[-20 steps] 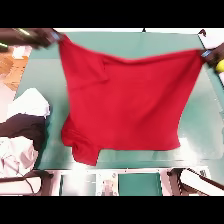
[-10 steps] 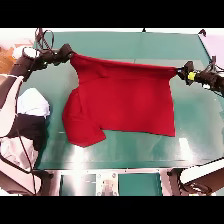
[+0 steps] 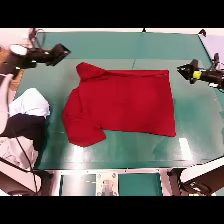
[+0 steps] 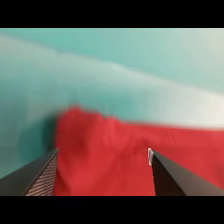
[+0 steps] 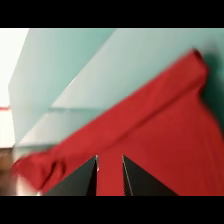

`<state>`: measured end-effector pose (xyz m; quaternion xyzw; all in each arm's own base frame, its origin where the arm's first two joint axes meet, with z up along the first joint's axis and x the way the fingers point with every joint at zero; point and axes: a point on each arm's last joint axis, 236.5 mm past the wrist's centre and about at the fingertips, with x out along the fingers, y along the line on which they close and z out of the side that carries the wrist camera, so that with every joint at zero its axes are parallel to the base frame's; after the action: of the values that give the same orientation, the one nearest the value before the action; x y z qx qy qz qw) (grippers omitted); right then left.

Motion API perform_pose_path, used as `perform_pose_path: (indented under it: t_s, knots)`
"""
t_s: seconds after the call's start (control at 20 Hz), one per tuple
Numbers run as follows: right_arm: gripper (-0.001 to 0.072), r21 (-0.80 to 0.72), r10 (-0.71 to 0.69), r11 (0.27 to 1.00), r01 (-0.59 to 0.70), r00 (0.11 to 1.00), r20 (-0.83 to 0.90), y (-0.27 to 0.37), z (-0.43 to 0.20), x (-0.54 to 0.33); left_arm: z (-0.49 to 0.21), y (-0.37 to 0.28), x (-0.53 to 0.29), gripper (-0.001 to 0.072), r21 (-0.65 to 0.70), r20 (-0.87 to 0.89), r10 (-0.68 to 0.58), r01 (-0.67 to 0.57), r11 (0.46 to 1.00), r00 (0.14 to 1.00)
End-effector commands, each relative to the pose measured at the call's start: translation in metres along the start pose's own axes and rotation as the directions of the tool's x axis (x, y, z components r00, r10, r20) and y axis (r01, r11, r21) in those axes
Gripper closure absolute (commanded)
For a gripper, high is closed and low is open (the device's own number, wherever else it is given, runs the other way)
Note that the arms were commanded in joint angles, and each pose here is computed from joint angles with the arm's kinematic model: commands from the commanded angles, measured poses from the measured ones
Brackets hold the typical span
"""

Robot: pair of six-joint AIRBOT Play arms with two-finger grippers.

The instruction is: Fold the shirts.

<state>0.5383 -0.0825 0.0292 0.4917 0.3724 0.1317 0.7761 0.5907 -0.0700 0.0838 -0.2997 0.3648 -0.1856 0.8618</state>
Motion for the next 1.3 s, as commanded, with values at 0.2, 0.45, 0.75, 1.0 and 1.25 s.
perform_pose_path:
  t_s: [0.2,0.45,0.75,1.0,1.25]
  knots:
    - [0.0521,0.041,-0.171,0.982,0.186,0.956,-0.239,-0.053,-0.104,-0.097,-0.133,0.048,-0.094,0.0066,-0.233,-0.542,-0.136,0.007,0.973,0.829]
    - [0.0464,0.171,-0.287,0.932,0.319,0.939,-0.188,-0.109,-0.154,-0.148,-0.241,0.074,-0.098,0.0067,-0.364,-0.685,-0.187,-0.109,0.925,0.704]
    - [0.0443,0.218,-0.285,0.918,0.332,0.933,-0.220,-0.131,-0.188,-0.138,-0.260,0.107,-0.068,0.0277,-0.294,-0.670,-0.016,-0.245,0.924,0.743]
    - [0.0443,0.210,-0.294,0.916,0.342,0.928,-0.230,-0.134,-0.195,-0.131,-0.282,0.122,-0.064,0.0277,-0.141,-0.734,0.154,-0.370,0.918,0.661]
    - [0.0442,0.211,-0.294,0.915,0.343,0.927,-0.233,-0.135,-0.195,-0.130,-0.276,0.107,-0.056,0.0277,-0.188,-0.714,0.091,-0.316,0.930,0.694]
